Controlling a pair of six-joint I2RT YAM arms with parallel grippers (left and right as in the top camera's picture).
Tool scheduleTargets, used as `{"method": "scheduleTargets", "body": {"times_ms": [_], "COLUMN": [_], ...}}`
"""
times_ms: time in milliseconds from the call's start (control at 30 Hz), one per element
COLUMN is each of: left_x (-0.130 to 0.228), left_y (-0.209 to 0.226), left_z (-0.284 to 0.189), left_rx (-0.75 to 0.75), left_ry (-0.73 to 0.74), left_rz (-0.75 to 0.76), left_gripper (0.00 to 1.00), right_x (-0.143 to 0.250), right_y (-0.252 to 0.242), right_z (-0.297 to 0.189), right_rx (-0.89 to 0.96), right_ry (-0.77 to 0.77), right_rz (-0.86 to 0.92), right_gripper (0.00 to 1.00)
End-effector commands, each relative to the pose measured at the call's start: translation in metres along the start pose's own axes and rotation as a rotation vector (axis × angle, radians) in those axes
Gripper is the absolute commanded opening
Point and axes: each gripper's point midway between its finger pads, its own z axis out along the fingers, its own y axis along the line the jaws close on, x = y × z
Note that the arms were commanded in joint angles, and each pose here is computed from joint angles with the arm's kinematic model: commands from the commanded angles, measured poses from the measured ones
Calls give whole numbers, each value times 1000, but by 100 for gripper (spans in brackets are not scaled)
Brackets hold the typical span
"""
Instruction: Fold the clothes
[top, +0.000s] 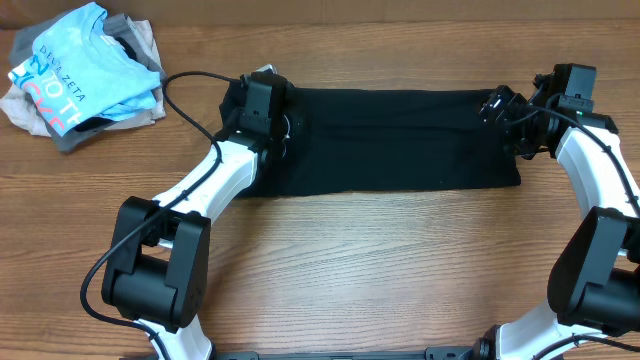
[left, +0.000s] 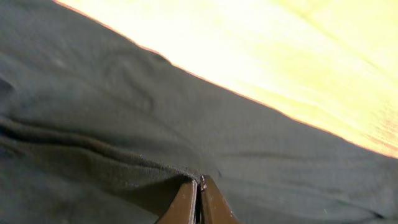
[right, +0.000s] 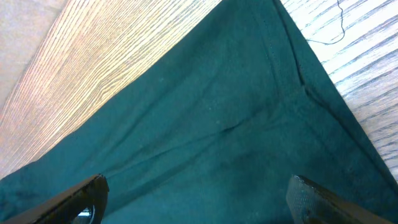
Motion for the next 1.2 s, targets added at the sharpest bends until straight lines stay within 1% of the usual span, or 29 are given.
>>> {"method": "scheduleTargets", "body": {"times_ms": [0, 100, 133, 167, 200, 233, 267, 300, 467, 500, 533, 567, 600, 633, 667, 700, 733, 800, 867, 933, 1033, 1100, 1167], "left_x": [-21, -25, -25, -25, -24, -23, -22, -22, -18, -17, -16, -13, -7, -2, 7, 16, 26, 43, 56, 65, 73, 70, 66], "left_y": [6, 13, 13, 14, 15, 15, 16, 16, 16, 18, 20, 23, 26, 27, 29, 32, 37, 46, 56, 63, 77, 93, 102], "left_z": [-1, -1, -1, 0, 1, 2, 2, 3, 1, 0, -2, -3, -5, -6, -7, -8, -10, -15, -21, -26, -34, -39, -41], "left_rx": [-68, -106, -111, -113, -115, -117, -119, -118, -117, -127, -136, -151, -160, -163, -163, -169, -179, -205, -242, -271, -327, -379, -395], "left_ry": [-91, -117, -119, -117, -114, -111, -109, -106, -84, -71, -57, -35, 0, 31, 74, 116, 163, 244, 302, 346, 391, 395, 398], "left_rz": [57, 69, 71, 76, 89, 98, 106, 118, 157, 158, 157, 156, 157, 156, 156, 154, 151, 146, 144, 143, 141, 131, 128], "left_gripper": [4, 4, 11, 29, 59, 80, 95, 100, 100, 100, 100, 99, 96, 92, 84, 77, 67, 46, 35, 27, 23, 22, 23], "right_x": [-4, -4, -4, -4, -4, -4, -4, -4, -4, -4, -4, -3, -3, -2, -1, 1, 4, 15, 30, 42, 56, 68, 70], "right_y": [5, 5, 5, 5, 5, 5, 5, 5, 5, 5, 5, 5, 4, 4, 6, 7, 9, 13, 13, 1, -28, -37, -40], "right_z": [-2, -2, -2, -2, -2, -2, -2, -2, -2, -2, -2, -2, -2, -2, -1, -1, 0, 3, 9, 14, 18, 21, 22], "right_rx": [-5, -5, -5, -5, -5, -5, -5, -4, -5, -5, -5, -4, -3, -4, -10, -10, -9, -5, 5, 78, 220, 239, 243], "right_ry": [-15, -15, -15, -15, -15, -14, -15, -15, -15, -14, -13, -12, -10, -7, -3, 2, 12, 40, 74, 88, 87, 111, 115], "right_rz": [-14, -13, -13, -13, -13, -13, -13, -13, -14, -23, -34, -44, -43, -42, -44, -46, -50, -59, -67, -25, 78, 98, 101], "right_gripper": [96, 96, 96, 96, 96, 96, 96, 96, 95, 89, 79, 62, 44, 35, 25, 20, 17, 12, 10, 9, 6, 6, 6]}}
